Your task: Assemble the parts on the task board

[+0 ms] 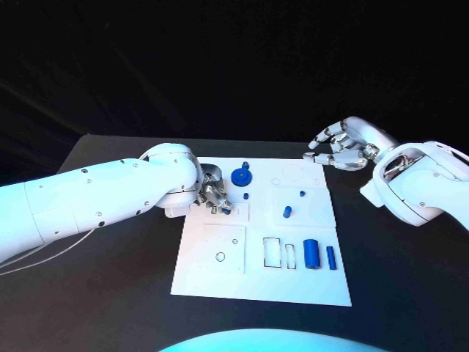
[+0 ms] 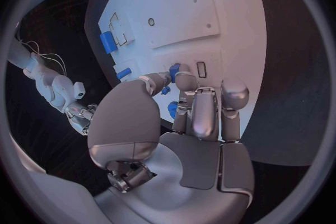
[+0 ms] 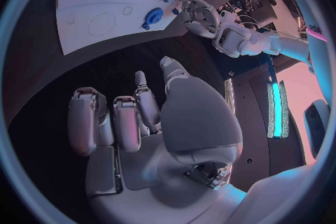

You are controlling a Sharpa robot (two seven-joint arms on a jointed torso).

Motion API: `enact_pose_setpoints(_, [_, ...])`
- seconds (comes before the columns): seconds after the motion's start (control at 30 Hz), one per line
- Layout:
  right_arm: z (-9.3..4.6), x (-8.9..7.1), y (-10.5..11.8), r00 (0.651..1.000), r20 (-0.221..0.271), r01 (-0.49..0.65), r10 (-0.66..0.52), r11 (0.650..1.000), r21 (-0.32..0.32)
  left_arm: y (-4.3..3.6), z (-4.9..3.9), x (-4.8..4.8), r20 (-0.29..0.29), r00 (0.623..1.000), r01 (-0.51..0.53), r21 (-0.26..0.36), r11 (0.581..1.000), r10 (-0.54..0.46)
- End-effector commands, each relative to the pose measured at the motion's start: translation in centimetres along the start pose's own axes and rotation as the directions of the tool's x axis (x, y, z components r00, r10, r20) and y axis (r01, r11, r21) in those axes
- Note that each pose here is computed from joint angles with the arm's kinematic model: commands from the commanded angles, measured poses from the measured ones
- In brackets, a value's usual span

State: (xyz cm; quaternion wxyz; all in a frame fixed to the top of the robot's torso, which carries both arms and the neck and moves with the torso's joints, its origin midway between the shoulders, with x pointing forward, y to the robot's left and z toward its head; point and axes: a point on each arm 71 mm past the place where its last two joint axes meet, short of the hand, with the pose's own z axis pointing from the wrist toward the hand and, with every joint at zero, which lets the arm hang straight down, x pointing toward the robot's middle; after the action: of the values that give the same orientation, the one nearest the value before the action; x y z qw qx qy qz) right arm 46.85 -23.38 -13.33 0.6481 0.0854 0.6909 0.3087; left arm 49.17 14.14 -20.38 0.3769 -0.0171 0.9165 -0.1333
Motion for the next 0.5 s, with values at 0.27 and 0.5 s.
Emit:
enact_pose_setpoints(0.27, [-0.08,0.03,0.03,1.0,-0.007,0.003,-0.003,1.0,-0.002,-0.2,0.19,0.44,-0.032,0.999,-0.009,0.004,1.0,0.009])
enact_pose_setpoints(0.5, [-0.12,0.01,0.02,1.0,-0.006,0.002,-0.002,1.0,-0.002,-0.12,0.23,0.41,-0.032,0.999,-0.017,-0.001,1.0,0.017])
